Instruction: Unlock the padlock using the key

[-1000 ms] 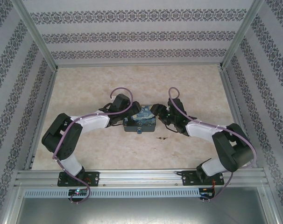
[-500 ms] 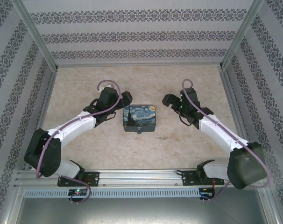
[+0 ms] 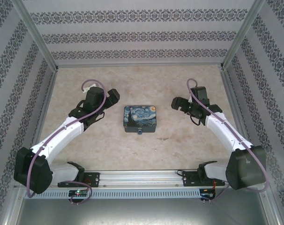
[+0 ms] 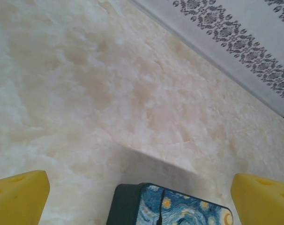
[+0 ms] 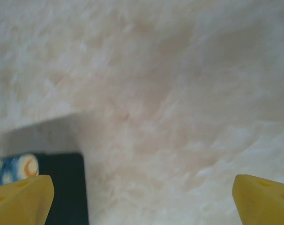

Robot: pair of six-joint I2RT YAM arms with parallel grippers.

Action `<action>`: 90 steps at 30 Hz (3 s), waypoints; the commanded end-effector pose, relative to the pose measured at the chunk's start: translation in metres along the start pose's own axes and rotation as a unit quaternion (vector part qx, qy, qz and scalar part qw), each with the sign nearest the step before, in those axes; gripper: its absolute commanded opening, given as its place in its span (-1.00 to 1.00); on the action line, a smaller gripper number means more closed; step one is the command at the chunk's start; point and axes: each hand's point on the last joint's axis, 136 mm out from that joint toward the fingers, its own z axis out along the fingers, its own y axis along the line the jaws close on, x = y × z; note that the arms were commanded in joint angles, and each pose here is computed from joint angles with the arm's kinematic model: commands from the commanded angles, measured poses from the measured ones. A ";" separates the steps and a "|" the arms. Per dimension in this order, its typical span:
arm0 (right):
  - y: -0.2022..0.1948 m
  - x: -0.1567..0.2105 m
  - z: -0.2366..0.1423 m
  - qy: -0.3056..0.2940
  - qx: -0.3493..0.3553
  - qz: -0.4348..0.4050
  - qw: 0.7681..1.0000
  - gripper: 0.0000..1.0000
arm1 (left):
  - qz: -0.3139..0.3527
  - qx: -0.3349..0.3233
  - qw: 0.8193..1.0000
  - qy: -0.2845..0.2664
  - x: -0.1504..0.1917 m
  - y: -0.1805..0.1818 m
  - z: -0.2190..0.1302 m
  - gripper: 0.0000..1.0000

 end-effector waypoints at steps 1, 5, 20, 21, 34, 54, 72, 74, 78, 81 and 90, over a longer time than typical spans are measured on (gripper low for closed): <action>0.017 0.043 0.012 0.070 -0.071 -0.020 0.995 0.82 | 0.017 -0.023 0.999 0.042 0.018 0.018 -0.006 0.99; 0.021 0.083 0.021 0.095 -0.087 -0.037 0.991 0.57 | 0.013 -0.020 0.999 0.048 0.027 0.025 -0.014 0.99; 0.040 0.148 0.048 0.150 -0.077 -0.137 0.976 0.19 | -0.010 0.003 0.997 0.073 0.046 0.028 -0.009 0.99; 0.041 0.149 0.049 0.152 -0.077 -0.139 0.976 0.18 | -0.011 0.002 0.997 0.074 0.046 0.028 -0.008 0.99; 0.035 0.174 0.058 0.172 -0.068 -0.133 0.974 0.13 | -0.016 -0.002 0.997 0.077 0.048 0.029 -0.005 0.99; 0.028 0.214 0.041 0.181 -0.037 -0.152 0.971 0.10 | -0.021 -0.004 0.996 0.081 0.052 0.030 0.003 0.99; 0.019 0.211 0.039 0.187 0.073 -0.279 0.939 0.03 | -0.023 -0.001 0.996 0.087 0.054 0.028 0.008 0.99; 0.019 0.214 0.041 0.191 0.084 -0.292 0.934 0.01 | -0.023 0.000 0.996 0.087 0.054 0.027 0.009 0.99; 0.019 0.218 0.046 0.199 0.104 -0.311 0.923 -0.06 | -0.023 0.001 0.996 0.088 0.054 0.026 0.008 0.99; 0.018 0.220 0.047 0.203 0.111 -0.314 0.921 -0.07 | -0.023 0.001 0.996 0.088 0.053 0.026 0.008 0.99; 0.014 0.216 0.039 0.196 0.117 -0.306 0.924 -0.14 | -0.022 0.002 0.996 0.089 0.053 0.025 0.010 0.99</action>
